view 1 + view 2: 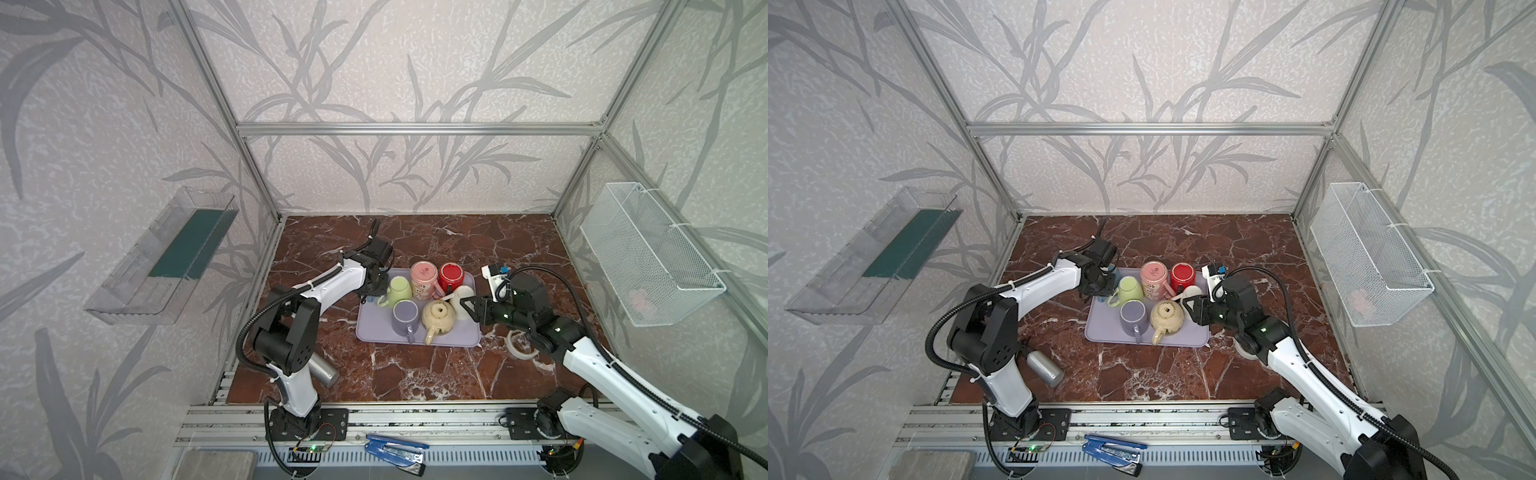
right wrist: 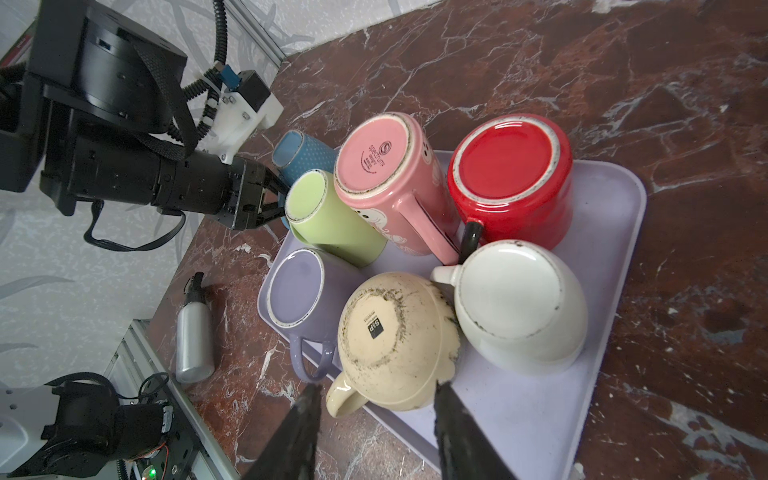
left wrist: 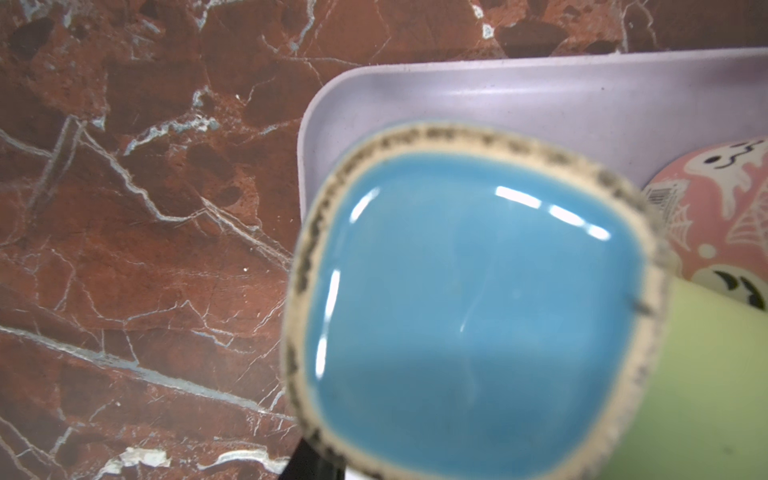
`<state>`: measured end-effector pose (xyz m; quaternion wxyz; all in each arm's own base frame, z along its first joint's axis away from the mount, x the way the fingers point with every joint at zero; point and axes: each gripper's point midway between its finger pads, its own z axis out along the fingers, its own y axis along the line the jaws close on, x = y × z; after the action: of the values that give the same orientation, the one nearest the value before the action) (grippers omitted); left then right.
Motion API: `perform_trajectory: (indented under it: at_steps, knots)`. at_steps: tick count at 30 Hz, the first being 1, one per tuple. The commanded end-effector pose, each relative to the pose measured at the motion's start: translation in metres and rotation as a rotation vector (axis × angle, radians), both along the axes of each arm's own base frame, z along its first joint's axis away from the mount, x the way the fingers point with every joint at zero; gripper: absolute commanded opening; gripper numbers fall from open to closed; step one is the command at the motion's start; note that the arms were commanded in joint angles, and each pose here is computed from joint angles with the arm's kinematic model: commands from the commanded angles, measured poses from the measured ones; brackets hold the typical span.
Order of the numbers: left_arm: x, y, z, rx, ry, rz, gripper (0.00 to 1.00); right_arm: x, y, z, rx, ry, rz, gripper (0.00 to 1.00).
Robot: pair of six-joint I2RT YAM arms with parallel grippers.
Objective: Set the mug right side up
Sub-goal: 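Close the left gripper on the upside-down blue mug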
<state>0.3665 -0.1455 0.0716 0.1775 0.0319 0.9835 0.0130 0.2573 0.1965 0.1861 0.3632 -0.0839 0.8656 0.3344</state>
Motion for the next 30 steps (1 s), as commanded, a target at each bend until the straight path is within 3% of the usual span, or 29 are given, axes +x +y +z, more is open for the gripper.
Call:
perform_trajectory:
  at_steps: [1, 24, 30]
  knots:
    - [-0.001, -0.001, -0.005, 0.000, 0.013, -0.002, 0.24, 0.000, 0.004, -0.001, 0.007, -0.006, 0.011, 0.45]
    - [-0.007, 0.002, 0.003, 0.016, 0.021, -0.014, 0.00, -0.002, 0.005, 0.002, 0.014, -0.019, 0.020, 0.45]
    - [-0.010, 0.003, 0.015, 0.007, 0.005, -0.023, 0.00, -0.002, 0.007, 0.004, 0.023, -0.023, 0.031, 0.46]
